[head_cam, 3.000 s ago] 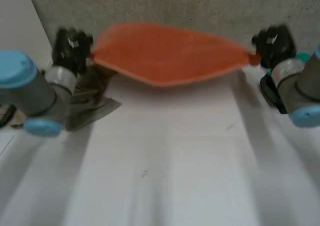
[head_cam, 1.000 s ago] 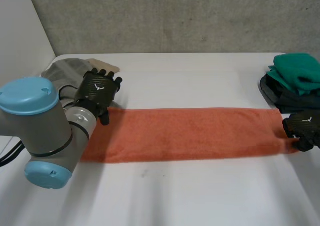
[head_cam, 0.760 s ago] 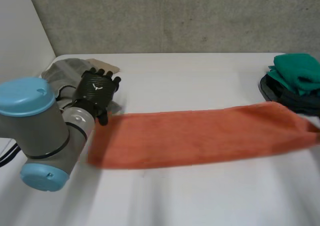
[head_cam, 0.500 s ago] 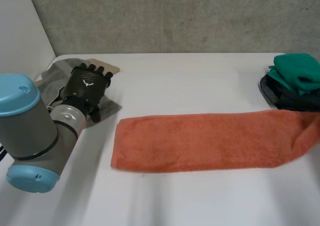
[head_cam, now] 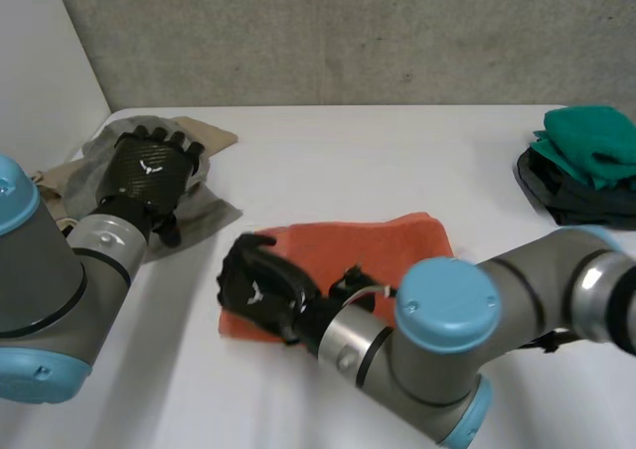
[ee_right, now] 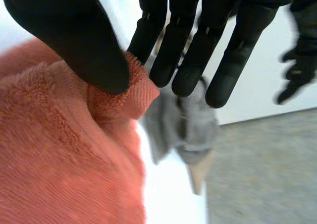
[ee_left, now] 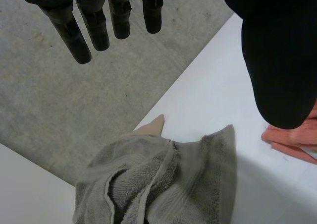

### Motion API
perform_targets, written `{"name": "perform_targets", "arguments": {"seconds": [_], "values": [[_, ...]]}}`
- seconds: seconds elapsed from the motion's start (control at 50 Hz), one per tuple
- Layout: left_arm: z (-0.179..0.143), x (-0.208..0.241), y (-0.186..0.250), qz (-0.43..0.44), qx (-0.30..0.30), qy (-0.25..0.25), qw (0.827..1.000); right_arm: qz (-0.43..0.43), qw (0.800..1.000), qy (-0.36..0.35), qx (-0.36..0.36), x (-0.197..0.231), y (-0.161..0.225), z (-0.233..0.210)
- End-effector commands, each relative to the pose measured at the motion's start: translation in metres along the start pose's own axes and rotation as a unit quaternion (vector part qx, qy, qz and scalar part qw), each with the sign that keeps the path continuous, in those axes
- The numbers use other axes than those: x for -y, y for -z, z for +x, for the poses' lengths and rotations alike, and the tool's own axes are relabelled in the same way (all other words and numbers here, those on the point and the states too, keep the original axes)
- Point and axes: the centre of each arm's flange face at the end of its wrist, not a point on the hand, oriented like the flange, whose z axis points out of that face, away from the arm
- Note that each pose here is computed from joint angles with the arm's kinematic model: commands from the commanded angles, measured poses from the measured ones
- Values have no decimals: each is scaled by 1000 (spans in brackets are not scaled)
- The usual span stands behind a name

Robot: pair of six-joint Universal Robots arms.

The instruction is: Fold the laundry.

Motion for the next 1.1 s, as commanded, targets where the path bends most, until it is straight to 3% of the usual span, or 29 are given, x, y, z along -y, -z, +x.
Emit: {"name": "perform_targets", "arguments": {"seconds": [0.02,0.08,0.1,0.18,0.24,0.34,0.5,0.6,0.62,0.7,0.78,0.86,0.98,1.1], "values": [[0,6,-2,13,3,-1,1000,-64,996,-53,-44,-8,12,27],[-1,10,-4,22,6,-1,1000,-102,983,-116,-101,-22,26,58],[-1,12,-5,26,7,-1,1000,-121,968,-172,-138,-30,39,76],[7,22,-1,43,-4,-2,999,-137,934,-283,-169,-40,62,89],[19,29,2,54,-21,-3,998,-181,914,-327,-159,-52,80,83],[46,32,7,63,-57,-5,996,-274,891,-337,-133,-84,108,68],[57,26,8,54,-72,-7,996,-379,876,-273,-123,-133,136,59],[56,24,9,52,-72,-8,996,-352,890,-204,-205,-139,130,84],[55,25,9,53,-71,-7,996,-322,898,-175,-244,-130,126,106],[50,30,11,58,-60,-6,996,-259,918,-140,-265,-92,114,131],[37,38,12,69,-42,-2,997,-180,952,-137,-205,-47,75,105],[23,35,11,63,-23,0,998,-95,984,-130,-74,-2,43,36],[21,32,12,57,-22,27,998,-60,990,-130,6,4,35,-4],[22,35,11,60,-26,80,995,-98,977,-184,-45,-10,42,22]]}}
